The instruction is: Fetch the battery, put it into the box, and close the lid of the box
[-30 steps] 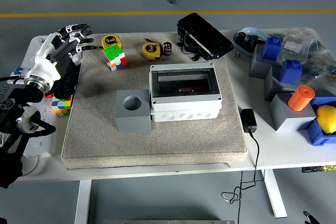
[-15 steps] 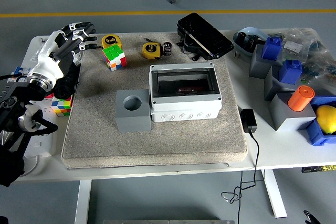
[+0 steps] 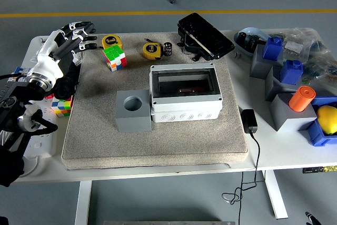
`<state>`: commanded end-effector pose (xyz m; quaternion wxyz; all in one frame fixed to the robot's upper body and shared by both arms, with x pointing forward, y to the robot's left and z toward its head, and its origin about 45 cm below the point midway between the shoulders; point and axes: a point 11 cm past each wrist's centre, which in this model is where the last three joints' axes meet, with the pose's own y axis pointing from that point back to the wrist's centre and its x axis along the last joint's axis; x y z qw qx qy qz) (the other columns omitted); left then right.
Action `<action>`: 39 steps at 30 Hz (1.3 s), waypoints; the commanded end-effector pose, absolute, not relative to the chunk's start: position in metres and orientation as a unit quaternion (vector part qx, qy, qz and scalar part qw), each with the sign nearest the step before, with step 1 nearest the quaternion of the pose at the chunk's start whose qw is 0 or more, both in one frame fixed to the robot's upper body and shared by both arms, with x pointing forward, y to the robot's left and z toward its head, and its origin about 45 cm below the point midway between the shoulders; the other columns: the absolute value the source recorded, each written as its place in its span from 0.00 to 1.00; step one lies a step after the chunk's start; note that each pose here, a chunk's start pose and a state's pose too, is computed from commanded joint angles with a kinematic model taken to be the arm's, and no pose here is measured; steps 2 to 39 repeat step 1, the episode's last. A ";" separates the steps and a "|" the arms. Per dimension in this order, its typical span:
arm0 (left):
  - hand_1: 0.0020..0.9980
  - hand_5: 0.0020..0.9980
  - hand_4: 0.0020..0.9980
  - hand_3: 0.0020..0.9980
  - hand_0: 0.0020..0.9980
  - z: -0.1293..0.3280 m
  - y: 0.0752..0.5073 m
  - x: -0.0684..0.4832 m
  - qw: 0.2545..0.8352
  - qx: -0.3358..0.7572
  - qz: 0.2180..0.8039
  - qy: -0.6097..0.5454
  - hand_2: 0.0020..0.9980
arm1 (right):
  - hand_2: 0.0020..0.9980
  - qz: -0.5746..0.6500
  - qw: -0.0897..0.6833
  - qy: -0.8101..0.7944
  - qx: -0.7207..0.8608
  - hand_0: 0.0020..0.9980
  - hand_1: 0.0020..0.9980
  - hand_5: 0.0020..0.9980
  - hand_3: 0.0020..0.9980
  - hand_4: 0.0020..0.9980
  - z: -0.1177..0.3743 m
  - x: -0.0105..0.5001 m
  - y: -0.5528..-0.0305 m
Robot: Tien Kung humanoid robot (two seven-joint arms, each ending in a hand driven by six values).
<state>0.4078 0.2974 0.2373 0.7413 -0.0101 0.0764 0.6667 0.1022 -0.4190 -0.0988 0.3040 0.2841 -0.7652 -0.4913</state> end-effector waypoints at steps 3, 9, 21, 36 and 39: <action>0.59 0.37 0.95 0.60 0.52 0.237 0.297 0.408 0.742 -0.010 0.666 0.076 0.59 | 0.65 -0.491 0.303 -0.765 0.284 0.66 0.64 0.45 0.54 0.89 -0.099 0.103 -0.419; 0.59 0.37 0.95 0.60 0.52 0.237 0.297 0.408 0.742 -0.010 0.666 0.076 0.59 | 0.65 -0.491 0.303 -0.765 0.284 0.66 0.64 0.45 0.54 0.89 -0.099 0.103 -0.419; 0.59 0.37 0.95 0.60 0.52 0.237 0.297 0.408 0.742 -0.010 0.666 0.076 0.59 | 0.65 -0.491 0.303 -0.765 0.284 0.66 0.64 0.45 0.54 0.89 -0.099 0.103 -0.419; 0.59 0.37 0.95 0.60 0.52 0.237 0.297 0.408 0.742 -0.010 0.666 0.076 0.59 | 0.65 -0.491 0.303 -0.765 0.284 0.66 0.64 0.45 0.54 0.89 -0.099 0.103 -0.419; 0.59 0.37 0.95 0.60 0.52 0.237 0.297 0.408 0.742 -0.010 0.666 0.076 0.59 | 0.65 -0.491 0.303 -0.765 0.284 0.66 0.64 0.45 0.54 0.89 -0.099 0.103 -0.419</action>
